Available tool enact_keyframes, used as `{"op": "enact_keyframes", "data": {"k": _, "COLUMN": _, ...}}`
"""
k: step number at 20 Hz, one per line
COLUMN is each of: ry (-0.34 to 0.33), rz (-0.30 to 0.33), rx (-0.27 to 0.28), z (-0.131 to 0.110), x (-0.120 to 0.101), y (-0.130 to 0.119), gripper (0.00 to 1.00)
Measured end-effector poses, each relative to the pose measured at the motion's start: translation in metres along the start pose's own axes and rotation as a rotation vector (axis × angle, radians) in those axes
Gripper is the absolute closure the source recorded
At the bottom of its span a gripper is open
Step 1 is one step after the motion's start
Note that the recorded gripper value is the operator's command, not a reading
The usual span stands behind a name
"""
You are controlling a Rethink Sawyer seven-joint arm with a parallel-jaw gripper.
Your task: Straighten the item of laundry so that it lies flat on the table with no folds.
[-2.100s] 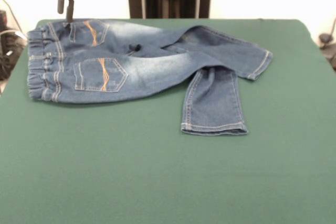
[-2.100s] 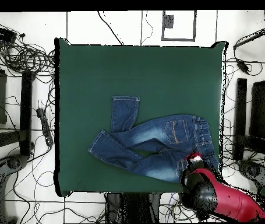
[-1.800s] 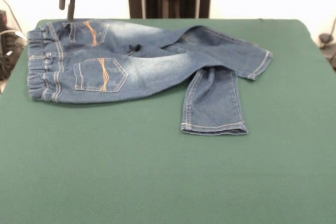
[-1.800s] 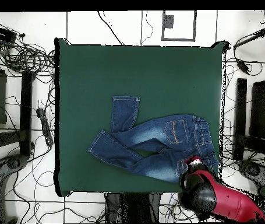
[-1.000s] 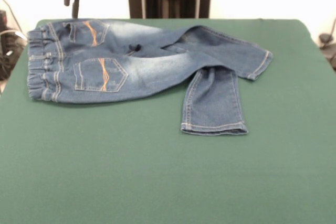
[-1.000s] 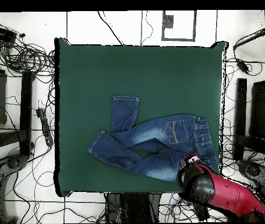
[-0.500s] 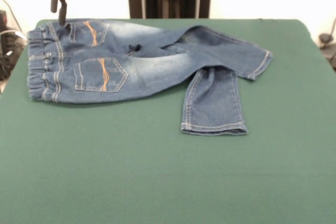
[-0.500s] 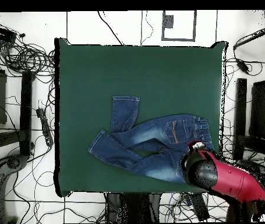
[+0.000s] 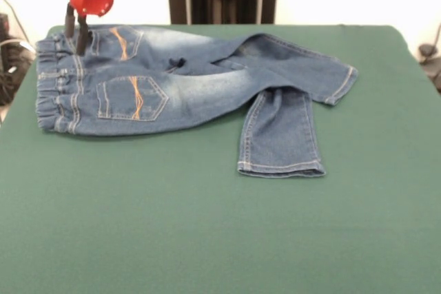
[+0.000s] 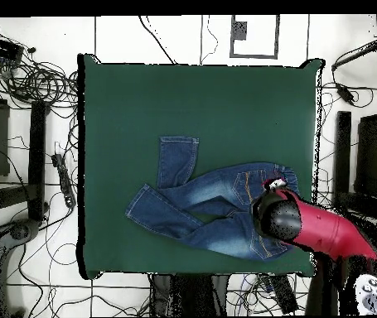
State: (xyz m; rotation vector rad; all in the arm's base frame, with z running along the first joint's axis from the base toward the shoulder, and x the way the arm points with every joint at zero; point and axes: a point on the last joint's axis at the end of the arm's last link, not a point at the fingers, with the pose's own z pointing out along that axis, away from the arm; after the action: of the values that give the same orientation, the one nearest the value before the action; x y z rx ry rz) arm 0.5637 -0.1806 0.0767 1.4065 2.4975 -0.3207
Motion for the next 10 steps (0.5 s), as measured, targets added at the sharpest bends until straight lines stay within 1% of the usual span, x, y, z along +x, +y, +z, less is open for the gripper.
{"op": "enact_keyframes", "data": {"k": 1, "ry": -0.001, "rz": -0.003, "rx": -0.006, "z": 0.004, "x": 0.001, "y": 0.014, "gripper": 0.00}}
{"op": "enact_keyframes", "data": {"k": 2, "ry": 0.000, "rz": -0.003, "rx": -0.009, "z": 0.007, "x": 0.001, "y": 0.021, "gripper": 0.00}}
{"op": "enact_keyframes", "data": {"k": 4, "ry": 0.002, "rz": -0.004, "rx": -0.011, "z": 0.010, "x": 0.002, "y": 0.028, "gripper": 0.00}}
{"op": "enact_keyframes", "data": {"k": 5, "ry": 0.005, "rz": -0.005, "rx": -0.015, "z": 0.016, "x": 0.004, "y": 0.040, "gripper": 0.00}}
{"op": "enact_keyframes", "data": {"k": 7, "ry": 0.008, "rz": -0.004, "rx": -0.018, "z": 0.023, "x": 0.005, "y": 0.048, "gripper": 0.00}}
{"op": "enact_keyframes", "data": {"k": 8, "ry": 0.011, "rz": 0.000, "rx": -0.021, "z": 0.031, "x": 0.006, "y": 0.056, "gripper": 0.00}}
{"op": "enact_keyframes", "data": {"k": 10, "ry": 0.014, "rz": 0.001, "rx": -0.021, "z": 0.040, "x": 0.007, "y": 0.061, "gripper": 0.00}}
